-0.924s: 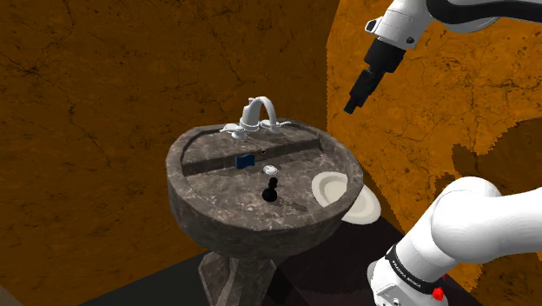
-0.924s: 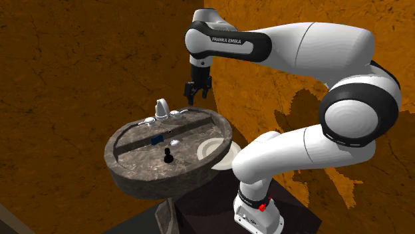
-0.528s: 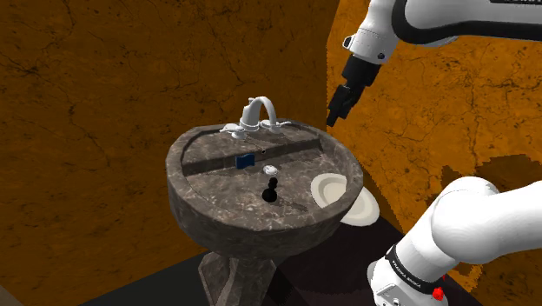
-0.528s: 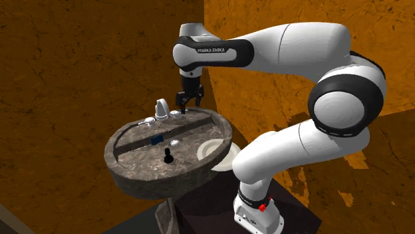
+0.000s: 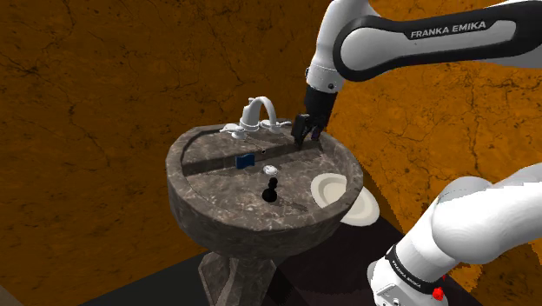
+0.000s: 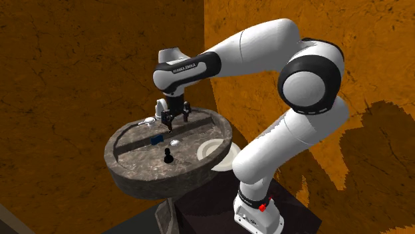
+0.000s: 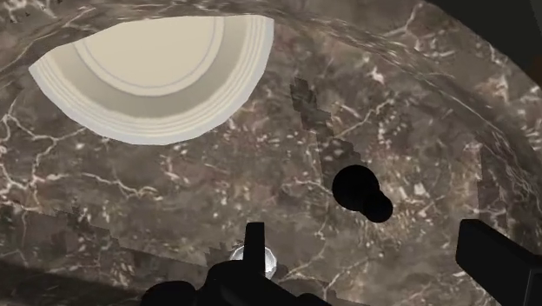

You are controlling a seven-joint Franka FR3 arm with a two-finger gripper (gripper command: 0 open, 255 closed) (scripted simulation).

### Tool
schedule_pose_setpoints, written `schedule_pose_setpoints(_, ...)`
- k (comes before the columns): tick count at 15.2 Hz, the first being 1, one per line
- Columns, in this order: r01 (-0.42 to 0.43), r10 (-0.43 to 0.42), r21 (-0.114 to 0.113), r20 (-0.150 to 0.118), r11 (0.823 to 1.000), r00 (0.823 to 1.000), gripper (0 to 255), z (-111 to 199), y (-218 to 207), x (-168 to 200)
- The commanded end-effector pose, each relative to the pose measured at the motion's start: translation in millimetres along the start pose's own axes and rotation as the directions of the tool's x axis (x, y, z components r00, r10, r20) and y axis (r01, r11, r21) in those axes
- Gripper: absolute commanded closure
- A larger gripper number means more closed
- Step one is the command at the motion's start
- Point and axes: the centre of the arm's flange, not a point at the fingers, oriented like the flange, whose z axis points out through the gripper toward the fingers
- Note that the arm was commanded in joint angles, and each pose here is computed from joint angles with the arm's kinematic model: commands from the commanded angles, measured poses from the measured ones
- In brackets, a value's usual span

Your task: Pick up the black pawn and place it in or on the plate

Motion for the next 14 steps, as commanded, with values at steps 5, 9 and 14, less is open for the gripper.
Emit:
schedule_pose_setpoints(5, -0.044, 0.045, -0.016, 0.076, 0.999, 0.996, 0, 67, -36, 45)
schedule_pose_setpoints(9, -0.072, 0.075, -0.029, 0.126, 0.997, 0.989, 0, 113, -57, 71)
schedule_pose_setpoints(14, -0.078, 0.082, -0.032, 0.137, 0.996, 0.987, 0, 144, -61, 73)
